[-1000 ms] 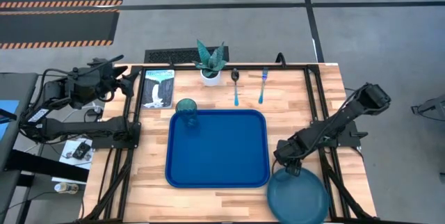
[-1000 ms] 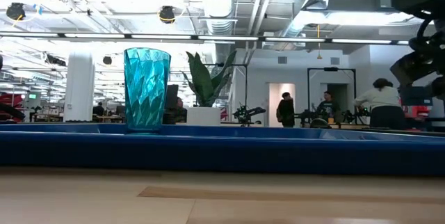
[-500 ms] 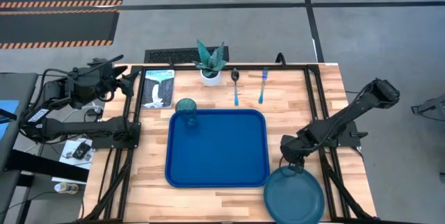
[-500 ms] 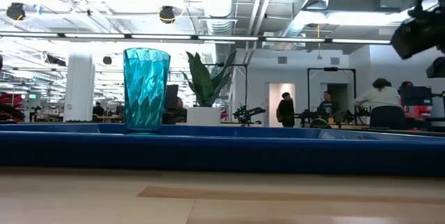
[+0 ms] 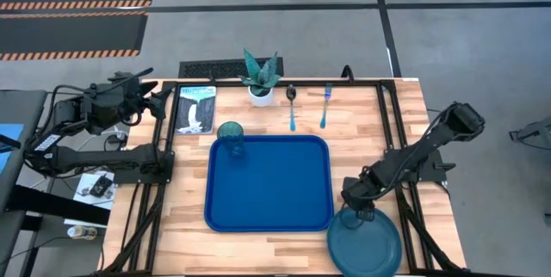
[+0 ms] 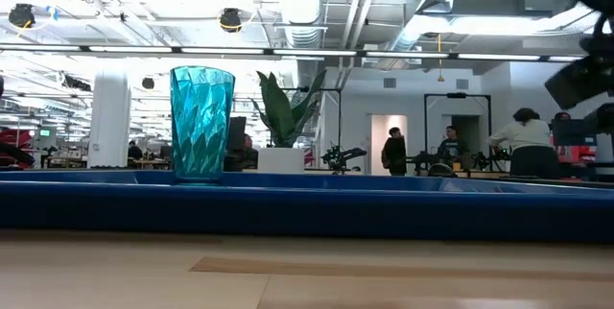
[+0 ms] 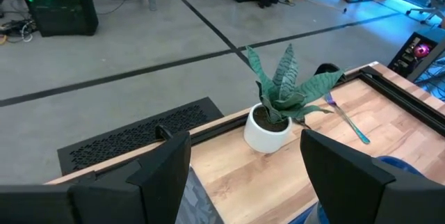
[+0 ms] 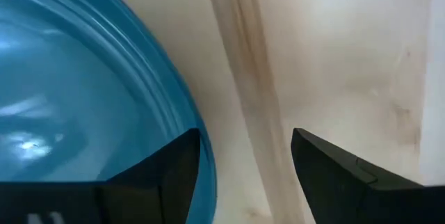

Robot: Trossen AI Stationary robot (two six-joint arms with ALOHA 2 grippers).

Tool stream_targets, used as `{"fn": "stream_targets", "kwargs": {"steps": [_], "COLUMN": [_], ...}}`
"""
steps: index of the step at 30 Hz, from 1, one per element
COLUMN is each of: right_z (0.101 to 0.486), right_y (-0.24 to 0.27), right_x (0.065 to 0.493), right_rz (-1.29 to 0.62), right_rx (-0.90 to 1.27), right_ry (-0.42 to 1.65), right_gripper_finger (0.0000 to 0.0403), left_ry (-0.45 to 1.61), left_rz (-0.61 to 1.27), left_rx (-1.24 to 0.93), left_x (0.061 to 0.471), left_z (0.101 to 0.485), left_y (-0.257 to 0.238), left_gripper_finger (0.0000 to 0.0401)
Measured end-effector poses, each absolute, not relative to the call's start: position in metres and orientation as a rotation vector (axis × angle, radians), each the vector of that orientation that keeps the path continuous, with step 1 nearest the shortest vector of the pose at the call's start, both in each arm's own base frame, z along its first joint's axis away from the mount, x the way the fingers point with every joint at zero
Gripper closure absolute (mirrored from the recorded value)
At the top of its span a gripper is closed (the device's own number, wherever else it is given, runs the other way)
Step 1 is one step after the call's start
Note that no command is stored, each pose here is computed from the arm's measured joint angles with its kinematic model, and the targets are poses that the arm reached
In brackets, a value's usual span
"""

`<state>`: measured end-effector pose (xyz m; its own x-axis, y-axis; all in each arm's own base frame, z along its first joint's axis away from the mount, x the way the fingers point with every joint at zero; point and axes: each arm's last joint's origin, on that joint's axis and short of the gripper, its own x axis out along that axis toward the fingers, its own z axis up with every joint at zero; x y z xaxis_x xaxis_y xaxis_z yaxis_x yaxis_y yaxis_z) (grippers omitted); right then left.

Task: Pick and place plate/cup/fork/spoon on tray
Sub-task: Put the blue plate on the blue tray on the bottom of the blue glass

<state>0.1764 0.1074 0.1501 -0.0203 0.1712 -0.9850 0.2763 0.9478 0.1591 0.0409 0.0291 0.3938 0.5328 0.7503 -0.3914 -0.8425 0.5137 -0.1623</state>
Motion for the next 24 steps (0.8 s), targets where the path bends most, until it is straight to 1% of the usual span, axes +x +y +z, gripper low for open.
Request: {"fn": "stream_targets", "kwargs": {"steps": [4,6,8,10,11,16,18,19,20,24], "right_z": [0.135,0.132,0.132,0.135,0.136,0.138,0.14,0.14,0.14,0.148], "right_y": [0.106,0.104,0.102,0.101,0.1,0.095,0.095,0.096,0.096,0.096], "right_x": [0.181,0.18,0.18,0.179,0.178,0.174,0.173,0.172,0.172,0.172], "right_rz": [-0.031,-0.036,-0.051,-0.054,-0.056,-0.084,-0.077,-0.069,-0.072,-0.077], "right_rx": [0.411,0.429,0.429,0.435,0.434,0.439,0.449,0.459,0.468,0.489], "right_ry": [1.595,1.599,1.603,1.597,1.6,1.613,1.64,1.654,1.657,1.632], "right_gripper_finger": [0.0154,0.0155,0.0165,0.0189,0.0208,0.0333,0.0376,0.0387,0.0389,0.0387], "left_ry": [0.289,0.292,0.294,0.293,0.293,0.292,0.292,0.292,0.292,0.292], "left_rz": [0.973,0.974,0.974,0.976,0.977,0.979,0.979,0.979,0.979,0.979], "left_rx": [-0.353,-0.353,-0.353,-0.352,-0.352,-0.351,-0.351,-0.351,-0.351,-0.352], "left_x": [0.041,0.041,0.041,0.041,0.041,0.04,0.041,0.04,0.041,0.041], "left_z": [0.394,0.393,0.393,0.393,0.393,0.393,0.393,0.393,0.393,0.393], "left_y": [0.029,0.029,0.029,0.029,0.029,0.029,0.029,0.029,0.029,0.029], "left_gripper_finger": [0.014,0.014,0.014,0.014,0.014,0.014,0.014,0.014,0.014,0.014]}}
